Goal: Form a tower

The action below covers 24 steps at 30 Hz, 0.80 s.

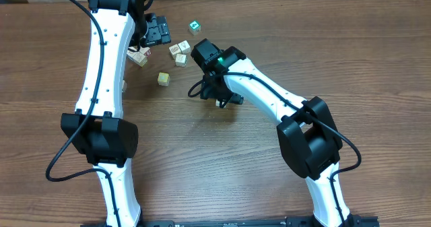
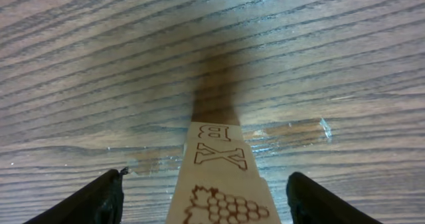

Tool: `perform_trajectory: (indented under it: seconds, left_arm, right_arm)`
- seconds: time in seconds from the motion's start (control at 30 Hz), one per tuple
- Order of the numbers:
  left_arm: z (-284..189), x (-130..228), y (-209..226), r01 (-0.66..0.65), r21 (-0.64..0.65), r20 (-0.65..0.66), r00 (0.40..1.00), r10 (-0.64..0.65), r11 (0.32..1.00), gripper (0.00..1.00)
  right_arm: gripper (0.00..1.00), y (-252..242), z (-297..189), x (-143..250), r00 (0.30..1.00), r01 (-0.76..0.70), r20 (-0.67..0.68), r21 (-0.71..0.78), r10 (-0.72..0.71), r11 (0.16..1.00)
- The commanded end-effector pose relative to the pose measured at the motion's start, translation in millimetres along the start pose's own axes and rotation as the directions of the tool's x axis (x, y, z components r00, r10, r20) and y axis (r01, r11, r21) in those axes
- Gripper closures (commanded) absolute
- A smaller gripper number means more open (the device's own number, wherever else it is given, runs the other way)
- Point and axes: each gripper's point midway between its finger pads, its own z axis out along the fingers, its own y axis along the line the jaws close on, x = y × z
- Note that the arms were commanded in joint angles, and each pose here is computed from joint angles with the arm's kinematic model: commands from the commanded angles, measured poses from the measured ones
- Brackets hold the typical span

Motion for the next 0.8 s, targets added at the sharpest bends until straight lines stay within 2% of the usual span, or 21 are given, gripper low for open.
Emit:
perform_trajectory:
  seconds: [0.0, 0.13, 0.5, 0.77]
  left_arm:
    - [-10.1, -3.6, -1.3, 0.017, 0.017, 0.027, 0.999, -0.017, 1.000, 0.00]
    - [-10.1, -3.6, -1.3, 0.017, 0.017, 0.027, 0.999, -0.018, 1.000, 0.00]
    - [-10.1, -3.6, -1.3, 0.017, 0.017, 0.027, 0.999, -0.018, 1.000, 0.01]
    - [-10.1, -3.6, -1.3, 0.017, 0.017, 0.027, 0.999, -0.017, 1.000, 0.01]
  right_arm:
    - [0.32, -5.2, 10.7, 1.0, 1.000, -0.005, -0.003, 0.029, 0.005, 1.000]
    - [0.45, -6.2, 12.6, 2.1, 1.000, -0.004, -0.005, 0.032, 0.005, 0.999]
    - [0.48, -7.3, 18.5, 3.9, 1.000, 0.001, -0.006, 0.032, -0.001, 0.999]
    - [0.64, -7.6, 18.5, 3.1, 1.000, 0.008, -0.001, 0.034, -0.008, 0.999]
